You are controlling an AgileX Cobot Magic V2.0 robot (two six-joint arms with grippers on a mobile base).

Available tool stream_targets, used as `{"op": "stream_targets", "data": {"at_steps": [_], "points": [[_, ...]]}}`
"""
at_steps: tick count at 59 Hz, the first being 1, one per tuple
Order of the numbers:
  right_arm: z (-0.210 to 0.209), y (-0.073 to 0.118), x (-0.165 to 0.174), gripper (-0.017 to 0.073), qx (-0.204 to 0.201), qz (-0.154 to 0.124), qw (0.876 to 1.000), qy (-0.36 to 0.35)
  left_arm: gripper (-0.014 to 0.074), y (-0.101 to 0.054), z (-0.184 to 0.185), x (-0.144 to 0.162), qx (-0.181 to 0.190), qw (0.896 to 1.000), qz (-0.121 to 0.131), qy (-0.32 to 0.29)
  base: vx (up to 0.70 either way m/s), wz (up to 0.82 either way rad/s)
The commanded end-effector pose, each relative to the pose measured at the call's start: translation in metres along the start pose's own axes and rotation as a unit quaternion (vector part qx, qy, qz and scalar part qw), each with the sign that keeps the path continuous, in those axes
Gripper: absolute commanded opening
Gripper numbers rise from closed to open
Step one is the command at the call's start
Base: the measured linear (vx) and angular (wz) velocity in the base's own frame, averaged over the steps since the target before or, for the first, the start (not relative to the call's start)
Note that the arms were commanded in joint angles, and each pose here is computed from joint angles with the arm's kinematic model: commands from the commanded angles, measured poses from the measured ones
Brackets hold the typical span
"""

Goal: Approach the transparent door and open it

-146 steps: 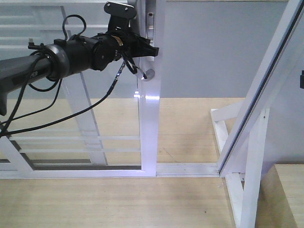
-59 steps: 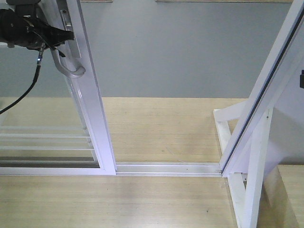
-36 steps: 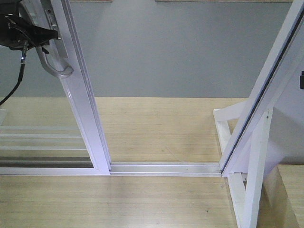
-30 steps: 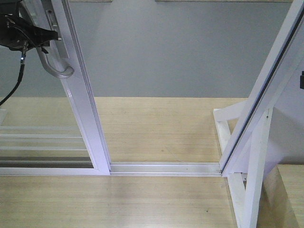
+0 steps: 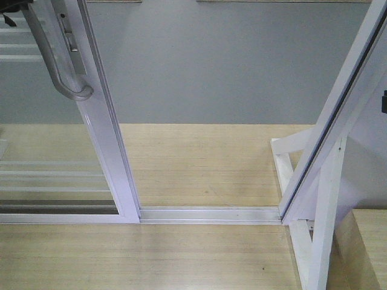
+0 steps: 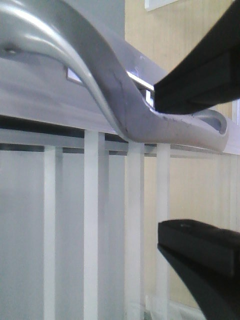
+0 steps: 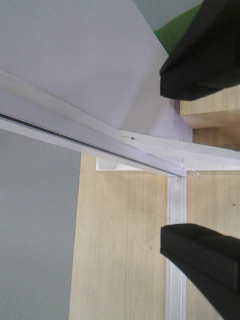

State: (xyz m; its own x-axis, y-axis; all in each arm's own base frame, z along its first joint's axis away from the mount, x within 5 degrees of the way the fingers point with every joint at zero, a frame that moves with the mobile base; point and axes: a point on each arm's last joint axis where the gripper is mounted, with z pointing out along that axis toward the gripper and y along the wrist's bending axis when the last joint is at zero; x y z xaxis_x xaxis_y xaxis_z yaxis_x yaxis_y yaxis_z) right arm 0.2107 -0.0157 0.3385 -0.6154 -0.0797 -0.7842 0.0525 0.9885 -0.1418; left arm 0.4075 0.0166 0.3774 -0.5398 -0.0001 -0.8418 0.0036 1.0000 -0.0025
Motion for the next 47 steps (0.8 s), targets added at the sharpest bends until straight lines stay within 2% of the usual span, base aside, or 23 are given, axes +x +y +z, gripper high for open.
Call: {"op": "stream_targets", "data": {"at_steps": [1,13,21,32,47], "points": [[-0.009,-0.003,-0.015,0.0564,0.007,-0.003,0.998,-0.058,0.0571,-0.003,-0.051,-0.029,0.006,0.997,-0.011,-0.076,0.0,0.0],[-0.009,-0.003,-0.016,0.0564,0.006,-0.003,0.998,-0.063,0.0541,-0.013,-0.081,-0.02,0.051,0.998,-0.036,-0.003,0.0,0.0],[-0.009,-0.003,-0.016,0.0564,0.006,-0.002,0.998,-0.063,0.0514,-0.019,-0.093,-0.014,0.08,0.996,-0.046,-0.006,0.0,0.0],[-0.009,-0.003,-0.016,0.0564,0.005,-0.002,0.998,-0.061,0.0483,-0.021,-0.11,0.015,0.08,0.996,-0.038,-0.027,0.0,0.0],[-0.009,-0.003,-0.016,0.0564,0.007,-0.005,0.998,-0.06,0.0482,-0.022,-0.137,0.087,0.068,0.997,-0.029,-0.007,0.0,0.0]]}}
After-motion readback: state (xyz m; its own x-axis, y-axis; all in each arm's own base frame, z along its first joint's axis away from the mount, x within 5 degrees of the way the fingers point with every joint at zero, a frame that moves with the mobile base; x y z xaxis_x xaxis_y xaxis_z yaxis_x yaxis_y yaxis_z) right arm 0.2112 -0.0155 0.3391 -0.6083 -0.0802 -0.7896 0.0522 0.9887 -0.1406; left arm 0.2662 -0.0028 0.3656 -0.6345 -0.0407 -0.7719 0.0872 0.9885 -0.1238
